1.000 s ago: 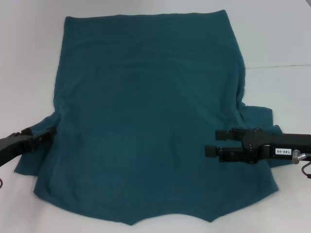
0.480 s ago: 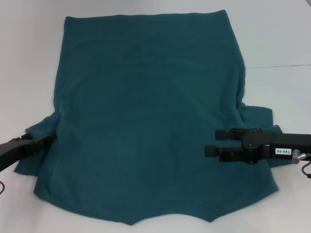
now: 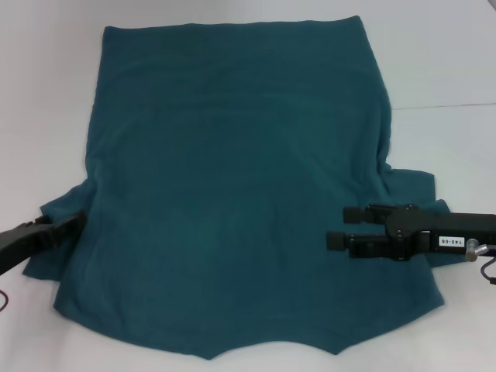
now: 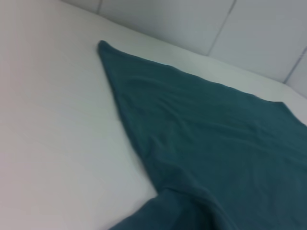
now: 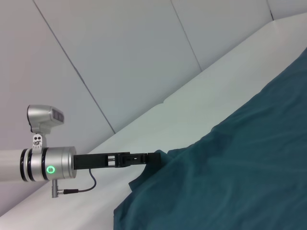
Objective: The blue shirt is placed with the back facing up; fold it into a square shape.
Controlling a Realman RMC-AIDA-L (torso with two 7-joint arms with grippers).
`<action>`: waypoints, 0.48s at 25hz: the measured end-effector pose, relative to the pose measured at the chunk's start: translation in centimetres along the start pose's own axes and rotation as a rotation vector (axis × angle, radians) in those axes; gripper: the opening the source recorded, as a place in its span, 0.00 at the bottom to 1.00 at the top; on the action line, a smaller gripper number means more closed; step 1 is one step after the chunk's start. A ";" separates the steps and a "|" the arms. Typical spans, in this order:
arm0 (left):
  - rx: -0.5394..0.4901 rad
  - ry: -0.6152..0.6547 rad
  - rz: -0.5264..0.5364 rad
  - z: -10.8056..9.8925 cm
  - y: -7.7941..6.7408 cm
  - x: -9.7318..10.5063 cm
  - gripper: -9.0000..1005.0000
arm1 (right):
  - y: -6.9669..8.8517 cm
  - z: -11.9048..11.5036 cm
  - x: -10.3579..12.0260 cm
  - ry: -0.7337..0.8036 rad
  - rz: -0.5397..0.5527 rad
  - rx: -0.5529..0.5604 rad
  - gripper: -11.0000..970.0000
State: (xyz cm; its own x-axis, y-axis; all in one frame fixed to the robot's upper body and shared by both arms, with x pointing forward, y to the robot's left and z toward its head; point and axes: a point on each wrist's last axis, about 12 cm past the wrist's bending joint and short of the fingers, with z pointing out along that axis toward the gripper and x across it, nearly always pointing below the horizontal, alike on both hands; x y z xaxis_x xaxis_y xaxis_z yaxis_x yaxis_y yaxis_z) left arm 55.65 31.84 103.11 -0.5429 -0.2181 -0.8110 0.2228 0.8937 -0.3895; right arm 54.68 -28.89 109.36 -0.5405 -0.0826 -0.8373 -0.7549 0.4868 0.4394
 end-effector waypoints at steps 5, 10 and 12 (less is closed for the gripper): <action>-0.015 -0.006 -0.008 0.0 0.2 0.0 0.73 | 0.0 0.0 0.0 0.000 0.000 0.000 0.95; -0.014 -0.007 -0.005 0.1 0.1 -0.2 0.59 | 0.0 0.0 0.0 -0.001 0.001 0.001 0.95; -0.014 -0.008 -0.004 0.2 0.1 -0.2 0.55 | 0.0 -0.1 0.0 -0.003 0.002 0.002 0.95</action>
State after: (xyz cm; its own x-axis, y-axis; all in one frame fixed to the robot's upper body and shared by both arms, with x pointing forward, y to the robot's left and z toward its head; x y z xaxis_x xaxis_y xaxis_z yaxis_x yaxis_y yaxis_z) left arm 55.92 31.88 103.21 -0.5376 -0.2244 -0.8128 0.2094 0.8982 -0.3865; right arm 54.66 -28.94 109.35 -0.5407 -0.0794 -0.8374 -0.7534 0.4886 0.4401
